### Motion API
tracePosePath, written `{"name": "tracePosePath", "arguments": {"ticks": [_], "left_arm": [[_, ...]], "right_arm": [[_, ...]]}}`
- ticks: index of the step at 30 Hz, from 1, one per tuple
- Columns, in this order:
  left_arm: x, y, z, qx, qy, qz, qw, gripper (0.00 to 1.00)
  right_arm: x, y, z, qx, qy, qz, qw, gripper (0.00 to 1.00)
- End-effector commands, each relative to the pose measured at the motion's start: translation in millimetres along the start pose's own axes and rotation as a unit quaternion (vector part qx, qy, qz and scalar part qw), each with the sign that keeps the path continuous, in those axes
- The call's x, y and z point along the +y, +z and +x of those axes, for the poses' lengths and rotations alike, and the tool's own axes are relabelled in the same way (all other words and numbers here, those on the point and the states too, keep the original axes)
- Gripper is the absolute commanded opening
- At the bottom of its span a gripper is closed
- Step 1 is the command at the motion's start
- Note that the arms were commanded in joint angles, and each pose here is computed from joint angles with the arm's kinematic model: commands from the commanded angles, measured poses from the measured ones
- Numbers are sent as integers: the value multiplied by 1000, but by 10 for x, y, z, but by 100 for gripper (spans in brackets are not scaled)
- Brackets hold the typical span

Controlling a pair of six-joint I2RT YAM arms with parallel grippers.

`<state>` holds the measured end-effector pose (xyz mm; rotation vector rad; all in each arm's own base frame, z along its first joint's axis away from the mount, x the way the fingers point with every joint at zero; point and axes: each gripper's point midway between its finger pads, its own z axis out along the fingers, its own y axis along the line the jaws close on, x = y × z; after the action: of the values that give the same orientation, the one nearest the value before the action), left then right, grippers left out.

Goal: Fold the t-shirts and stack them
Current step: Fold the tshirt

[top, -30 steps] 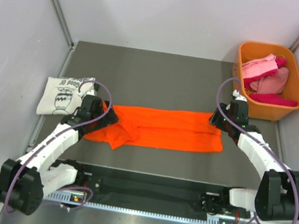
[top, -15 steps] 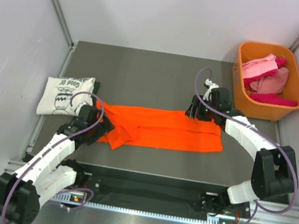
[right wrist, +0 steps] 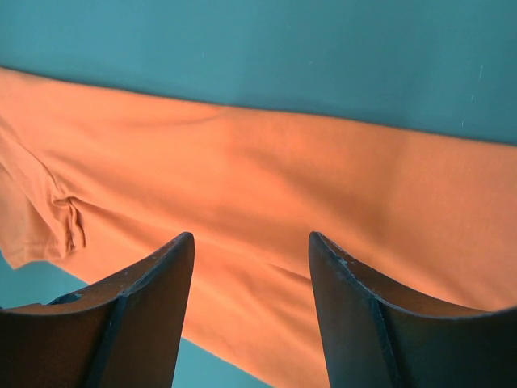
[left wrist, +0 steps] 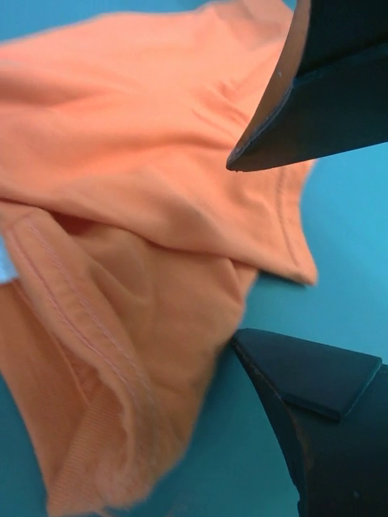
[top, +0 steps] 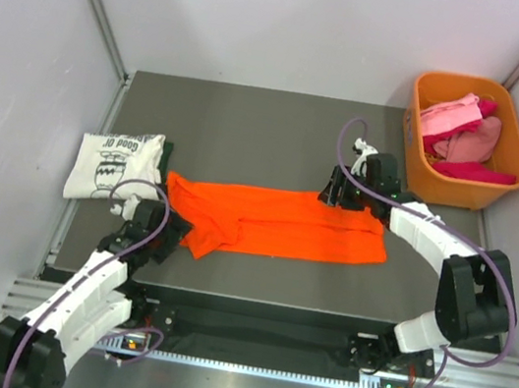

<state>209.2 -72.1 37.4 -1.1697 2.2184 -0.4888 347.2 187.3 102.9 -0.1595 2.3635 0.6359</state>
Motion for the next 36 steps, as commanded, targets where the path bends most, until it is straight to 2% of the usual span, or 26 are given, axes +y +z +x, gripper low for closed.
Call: {"name": "tracePosePath", "arguments": {"ticks": [1, 3, 5, 6, 8, 9, 10, 12, 13, 15, 17, 19, 20, 24, 26, 27, 28, 29, 30, 33, 36], "left_arm": [[-80, 153, -96, -32, -39, 19, 999, 82], [-133, 230, -132, -41, -48, 26, 998, 74], [-111, 313, -122, -40, -47, 15, 998, 70], [-219, 332, -177, -48, -48, 30, 997, 63], [-241, 421, -173, -45, -36, 23, 998, 56], [-281, 449, -181, -44, -32, 26, 998, 50], [-494, 452, -246, -48, -32, 54, 997, 41], [-528, 573, -191, -29, -10, 43, 999, 33], [-758, 580, -235, -23, -3, 64, 998, 28], [-799, 748, -174, 0, 18, 48, 999, 17], [-975, 912, -149, 24, 41, 48, 998, 1], [-1021, 1090, -57, 54, 59, 40, 996, 0], [-1260, 1117, -112, 58, 79, 57, 994, 0], [-1561, 1377, -165, 78, 117, 49, 989, 0], [-1565, 1568, -143, 95, 132, 33, 986, 0], [-1838, 1594, -226, 94, 139, 53, 984, 0], [-1778, 1752, -169, 108, 145, 37, 983, 0], [-1865, 1817, -212, 109, 150, 38, 982, 0], [-2151, 1853, -329, 96, 154, 59, 982, 0], [-2251, 2152, -346, 105, 167, 51, 979, 0], [-2623, 2379, -470, 104, 177, 75, 976, 0]], "right_arm": [[126, -69, -107, -26, -9, -21, 999, 59], [136, -93, -97, -27, -9, -22, 999, 59], [124, -128, -65, -27, -8, -19, 999, 59], [103, -138, -29, -23, -8, -16, 1000, 59], [86, -184, -14, -24, -10, -11, 1000, 59], [62, -191, 49, -19, -11, -7, 1000, 59], [69, -223, 53, -21, -11, -8, 1000, 59], [26, -240, 138, -13, -10, 0, 1000, 59], [33, -284, 118, -20, -12, 0, 1000, 59], [15, -303, 175, -16, -12, 3, 1000, 59], [18, -332, 189, -17, -13, 3, 1000, 59], [17, -349, 208, -15, -11, 3, 1000, 59], [8, -354, 219, -13, -11, 4, 1000, 59], [5, -389, 268, -9, -9, 6, 1000, 59], [-17, -398, 302, -5, -9, 10, 1000, 59], [-49, -395, 348, 1, -8, 16, 1000, 59], [-69, -395, 378, 5, -9, 20, 1000, 59], [-111, -386, 409, 9, -8, 30, 999, 59], [-145, -379, 452, 14, -7, 36, 999, 59], [-195, -384, 568, 31, -7, 46, 998, 58], [-121, -412, 672, 41, -19, 38, 998, 59]]}}
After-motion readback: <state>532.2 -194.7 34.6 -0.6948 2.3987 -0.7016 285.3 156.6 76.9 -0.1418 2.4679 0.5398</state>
